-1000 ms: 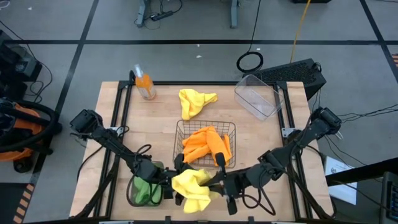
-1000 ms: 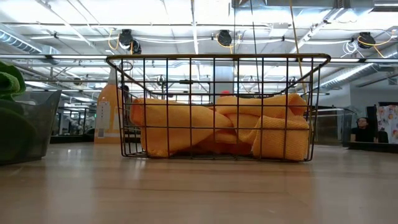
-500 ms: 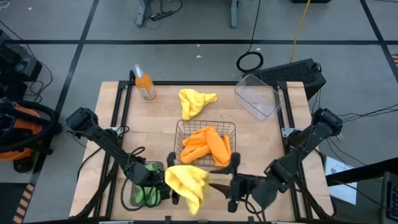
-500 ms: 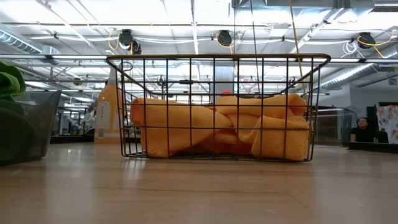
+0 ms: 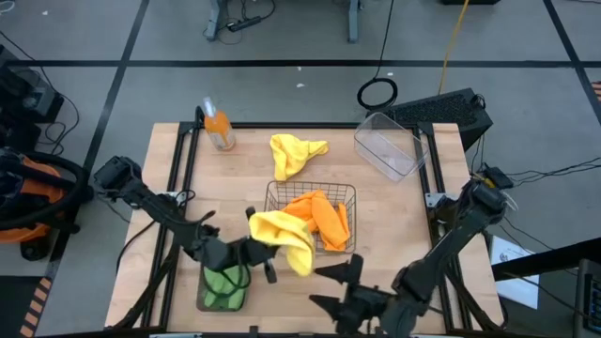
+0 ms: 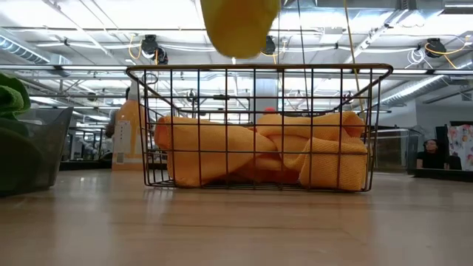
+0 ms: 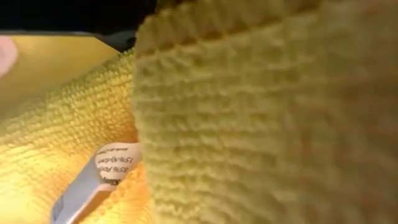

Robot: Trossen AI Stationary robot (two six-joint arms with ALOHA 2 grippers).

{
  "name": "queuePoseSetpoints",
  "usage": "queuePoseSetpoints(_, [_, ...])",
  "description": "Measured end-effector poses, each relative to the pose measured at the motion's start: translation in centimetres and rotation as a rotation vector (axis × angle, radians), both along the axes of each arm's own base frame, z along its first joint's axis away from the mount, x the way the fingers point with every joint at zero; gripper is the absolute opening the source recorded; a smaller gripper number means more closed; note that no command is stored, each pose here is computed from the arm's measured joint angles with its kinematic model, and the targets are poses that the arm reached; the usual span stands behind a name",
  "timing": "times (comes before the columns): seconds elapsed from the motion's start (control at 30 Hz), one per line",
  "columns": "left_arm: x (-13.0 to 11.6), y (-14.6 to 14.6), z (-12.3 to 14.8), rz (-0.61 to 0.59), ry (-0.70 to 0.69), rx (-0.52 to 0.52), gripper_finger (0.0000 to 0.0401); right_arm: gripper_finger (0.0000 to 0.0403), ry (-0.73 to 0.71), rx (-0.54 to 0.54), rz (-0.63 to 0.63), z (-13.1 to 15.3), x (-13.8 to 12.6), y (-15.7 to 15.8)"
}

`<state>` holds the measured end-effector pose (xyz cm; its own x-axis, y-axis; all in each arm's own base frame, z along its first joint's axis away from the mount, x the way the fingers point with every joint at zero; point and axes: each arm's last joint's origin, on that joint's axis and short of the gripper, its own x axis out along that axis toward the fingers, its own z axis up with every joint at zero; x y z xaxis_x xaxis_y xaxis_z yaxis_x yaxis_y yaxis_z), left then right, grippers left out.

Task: Sort microfiber towel by color & place in baskets
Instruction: Put the right yellow microfiber towel into the transparent bin

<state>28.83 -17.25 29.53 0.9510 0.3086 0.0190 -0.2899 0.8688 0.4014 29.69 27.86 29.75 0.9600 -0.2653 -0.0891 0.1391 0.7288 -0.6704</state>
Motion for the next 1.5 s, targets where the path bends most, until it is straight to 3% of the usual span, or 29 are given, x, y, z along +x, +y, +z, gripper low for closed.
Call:
queuePoseSetpoints(0.3, [0.9,1.8,-0.8,0.064,0.035,-0.083,0.0010,0.0398,-0.069,-0.274,-0.071,-0.7,3.0,-0.3])
queuePoseSetpoints(0.43, [1.0,1.8,-1.0,0.055,0.040,-0.096,0.0010,0.0398,-0.036,-0.324,-0.148,-0.8,4.3,-2.0])
queuePoseSetpoints(0.57, [1.1,1.6,-1.0,-0.032,0.046,-0.104,0.0010,0.0398,0.019,-0.362,-0.250,-1.1,5.4,-3.8])
queuePoseSetpoints(0.77, [0.9,0.8,-1.0,-0.191,0.058,-0.110,0.0011,0.0398,0.034,-0.316,-0.362,-1.3,6.2,-5.4])
queuePoseSetpoints(1.23, [0.2,0.0,-0.2,-0.321,0.047,-0.118,0.0024,0.0388,0.065,-0.210,-0.405,-3.3,6.1,-5.6])
queuePoseSetpoints(1.33, [0.2,0.0,-0.2,-0.325,0.054,-0.115,0.0024,0.0360,0.054,-0.187,-0.407,-3.3,6.1,-5.6])
queuePoseSetpoints(1.5, [0.1,0.0,-0.3,-0.326,0.067,-0.092,0.0025,0.0259,0.042,-0.157,-0.407,-3.4,6.0,-5.5])
